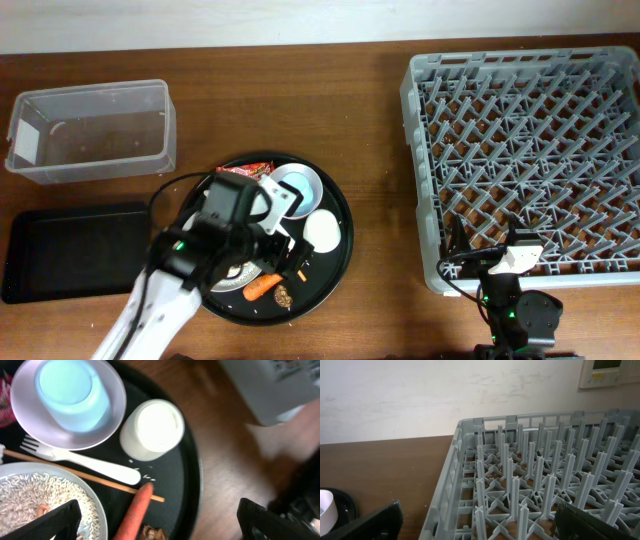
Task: Sort waste into correct bins and load items into the dishwasher rack
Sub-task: 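Lower the left gripper and grasp the white plate's rim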
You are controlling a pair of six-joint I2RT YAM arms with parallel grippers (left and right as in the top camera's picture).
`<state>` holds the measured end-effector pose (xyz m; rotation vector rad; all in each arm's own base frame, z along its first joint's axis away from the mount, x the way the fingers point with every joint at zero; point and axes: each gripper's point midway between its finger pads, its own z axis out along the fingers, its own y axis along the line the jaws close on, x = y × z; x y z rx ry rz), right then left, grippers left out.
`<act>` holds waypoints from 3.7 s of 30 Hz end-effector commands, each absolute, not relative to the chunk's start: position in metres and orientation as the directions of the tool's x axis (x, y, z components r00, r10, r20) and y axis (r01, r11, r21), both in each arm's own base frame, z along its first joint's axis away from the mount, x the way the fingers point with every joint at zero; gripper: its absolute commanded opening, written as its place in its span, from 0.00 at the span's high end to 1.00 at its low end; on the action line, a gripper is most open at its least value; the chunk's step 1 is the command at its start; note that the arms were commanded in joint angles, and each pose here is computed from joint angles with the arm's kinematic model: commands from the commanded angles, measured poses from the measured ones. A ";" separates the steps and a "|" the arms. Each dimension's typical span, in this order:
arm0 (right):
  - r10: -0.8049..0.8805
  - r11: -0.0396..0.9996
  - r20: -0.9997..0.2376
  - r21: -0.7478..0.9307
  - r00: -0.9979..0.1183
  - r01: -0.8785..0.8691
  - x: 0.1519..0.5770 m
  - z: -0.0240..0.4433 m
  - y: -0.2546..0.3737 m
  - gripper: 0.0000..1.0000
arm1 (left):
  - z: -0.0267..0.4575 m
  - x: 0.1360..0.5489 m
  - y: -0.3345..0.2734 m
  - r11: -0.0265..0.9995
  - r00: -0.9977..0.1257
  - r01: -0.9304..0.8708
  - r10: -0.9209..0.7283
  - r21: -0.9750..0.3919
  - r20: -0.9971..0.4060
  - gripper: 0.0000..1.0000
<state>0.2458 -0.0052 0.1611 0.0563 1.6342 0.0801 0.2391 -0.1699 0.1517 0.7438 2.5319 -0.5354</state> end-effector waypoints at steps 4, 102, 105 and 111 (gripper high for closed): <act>0.086 0.996 -0.994 0.086 -0.066 0.004 0.246 0.159 -0.009 0.01 | 0.132 0.275 -0.171 0.853 -0.800 0.483 0.336 -0.200 -0.497 0.01; 0.086 0.996 -0.994 0.086 -0.066 0.004 0.246 0.159 -0.009 0.01 | 0.005 0.251 -0.128 0.988 -0.989 0.083 0.098 0.130 -0.108 0.57; 0.086 0.996 -0.994 0.086 -0.066 0.004 0.246 0.159 -0.009 0.01 | 0.000 0.251 -0.123 0.983 -0.990 0.083 0.100 0.163 -0.100 0.57; 0.086 0.996 -0.994 0.086 -0.066 0.004 0.246 0.159 -0.009 0.01 | -0.002 0.250 -0.122 0.982 -0.991 0.085 0.101 0.168 -0.090 0.63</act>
